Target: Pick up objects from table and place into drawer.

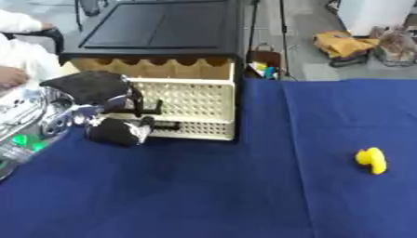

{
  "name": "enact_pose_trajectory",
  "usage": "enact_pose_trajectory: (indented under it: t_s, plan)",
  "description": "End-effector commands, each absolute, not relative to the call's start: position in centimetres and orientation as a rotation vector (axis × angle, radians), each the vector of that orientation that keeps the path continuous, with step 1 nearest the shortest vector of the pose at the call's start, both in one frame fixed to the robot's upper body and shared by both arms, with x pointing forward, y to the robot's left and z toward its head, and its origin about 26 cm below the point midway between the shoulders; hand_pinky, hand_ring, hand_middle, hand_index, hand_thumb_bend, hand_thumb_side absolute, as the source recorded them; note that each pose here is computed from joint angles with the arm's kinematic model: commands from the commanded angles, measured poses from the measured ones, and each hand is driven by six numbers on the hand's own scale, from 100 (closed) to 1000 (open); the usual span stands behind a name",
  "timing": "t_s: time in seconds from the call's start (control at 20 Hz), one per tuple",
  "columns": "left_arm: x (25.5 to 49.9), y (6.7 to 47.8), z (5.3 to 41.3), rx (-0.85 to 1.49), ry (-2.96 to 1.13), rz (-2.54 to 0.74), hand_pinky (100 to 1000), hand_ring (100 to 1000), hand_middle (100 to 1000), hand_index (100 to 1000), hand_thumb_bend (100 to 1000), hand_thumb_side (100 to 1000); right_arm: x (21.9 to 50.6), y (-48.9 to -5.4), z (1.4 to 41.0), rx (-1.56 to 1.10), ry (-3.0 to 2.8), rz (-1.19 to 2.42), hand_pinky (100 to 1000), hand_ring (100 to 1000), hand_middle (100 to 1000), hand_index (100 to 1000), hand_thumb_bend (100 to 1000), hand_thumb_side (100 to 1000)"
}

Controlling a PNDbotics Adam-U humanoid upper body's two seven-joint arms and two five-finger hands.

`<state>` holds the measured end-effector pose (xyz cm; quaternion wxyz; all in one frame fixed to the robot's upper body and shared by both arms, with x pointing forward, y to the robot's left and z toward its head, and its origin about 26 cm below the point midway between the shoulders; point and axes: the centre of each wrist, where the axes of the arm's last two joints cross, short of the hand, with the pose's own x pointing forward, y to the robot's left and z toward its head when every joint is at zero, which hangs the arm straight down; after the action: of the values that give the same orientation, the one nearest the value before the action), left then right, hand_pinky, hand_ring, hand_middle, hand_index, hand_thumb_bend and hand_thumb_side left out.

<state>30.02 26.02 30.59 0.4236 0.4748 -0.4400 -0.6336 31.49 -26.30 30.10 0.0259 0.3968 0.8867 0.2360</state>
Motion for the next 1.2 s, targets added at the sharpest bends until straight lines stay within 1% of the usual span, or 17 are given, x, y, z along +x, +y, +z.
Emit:
enact_pose_trajectory:
  t_s: [0.05,0.75,1.2]
  plan:
    - [29.39,26.23,31.66,1.164,-1.001,-1.524,100,100,100,668,100,738,31.1,-26.36,30.79,1.214,2.71,0.73,665,692,633,710,100,963]
    - [29.34,26.02,31.47,1.133,-0.992,-1.548,100,100,100,648,100,742,31.14,-26.21,30.63,1.217,2.708,0.735,666,691,632,708,100,961]
    - [29.36,26.12,31.04,1.11,-0.978,-1.567,100,100,100,667,100,736,31.14,-26.19,30.62,1.22,2.703,0.74,666,690,631,706,100,957]
